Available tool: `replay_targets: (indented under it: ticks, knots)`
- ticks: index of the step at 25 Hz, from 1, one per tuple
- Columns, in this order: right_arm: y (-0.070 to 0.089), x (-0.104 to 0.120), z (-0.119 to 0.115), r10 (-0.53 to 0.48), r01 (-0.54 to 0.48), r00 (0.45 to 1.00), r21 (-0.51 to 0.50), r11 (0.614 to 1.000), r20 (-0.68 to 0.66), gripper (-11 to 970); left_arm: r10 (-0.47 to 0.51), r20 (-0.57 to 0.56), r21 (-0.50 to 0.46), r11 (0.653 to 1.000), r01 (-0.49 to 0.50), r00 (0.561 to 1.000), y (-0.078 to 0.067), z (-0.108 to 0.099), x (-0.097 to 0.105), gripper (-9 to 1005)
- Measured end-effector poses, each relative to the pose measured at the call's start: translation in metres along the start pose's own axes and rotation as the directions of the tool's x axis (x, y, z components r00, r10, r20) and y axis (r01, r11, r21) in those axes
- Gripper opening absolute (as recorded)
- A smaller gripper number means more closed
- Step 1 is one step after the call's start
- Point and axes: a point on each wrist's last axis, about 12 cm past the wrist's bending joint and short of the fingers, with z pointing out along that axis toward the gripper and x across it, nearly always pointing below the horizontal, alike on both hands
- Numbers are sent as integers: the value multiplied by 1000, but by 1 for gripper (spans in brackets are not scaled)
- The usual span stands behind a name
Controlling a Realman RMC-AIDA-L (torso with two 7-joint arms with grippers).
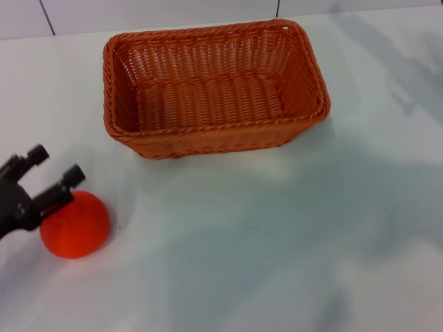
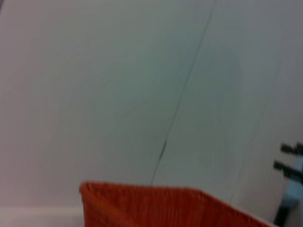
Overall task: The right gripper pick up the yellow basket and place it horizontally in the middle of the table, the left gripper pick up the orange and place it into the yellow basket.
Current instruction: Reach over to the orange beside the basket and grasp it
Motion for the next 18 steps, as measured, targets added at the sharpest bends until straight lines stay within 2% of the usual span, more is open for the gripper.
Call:
replay_targets:
  ticks: [1,12,18]
  knots:
    - [-1,0,2,0,0,1000,2,1000,0,636,4,-15,0,1000,-4,1000,-1,-2,2,905]
    - [-9,-9,15,28,-27,1000,43,999,-6,635,54,-154,-11,998,-56,987,-3,-16,21,900]
    - [-12,-16,17,41,-41,999,55,998,-1,634,63,-218,-53,996,-77,974,3,-18,28,814]
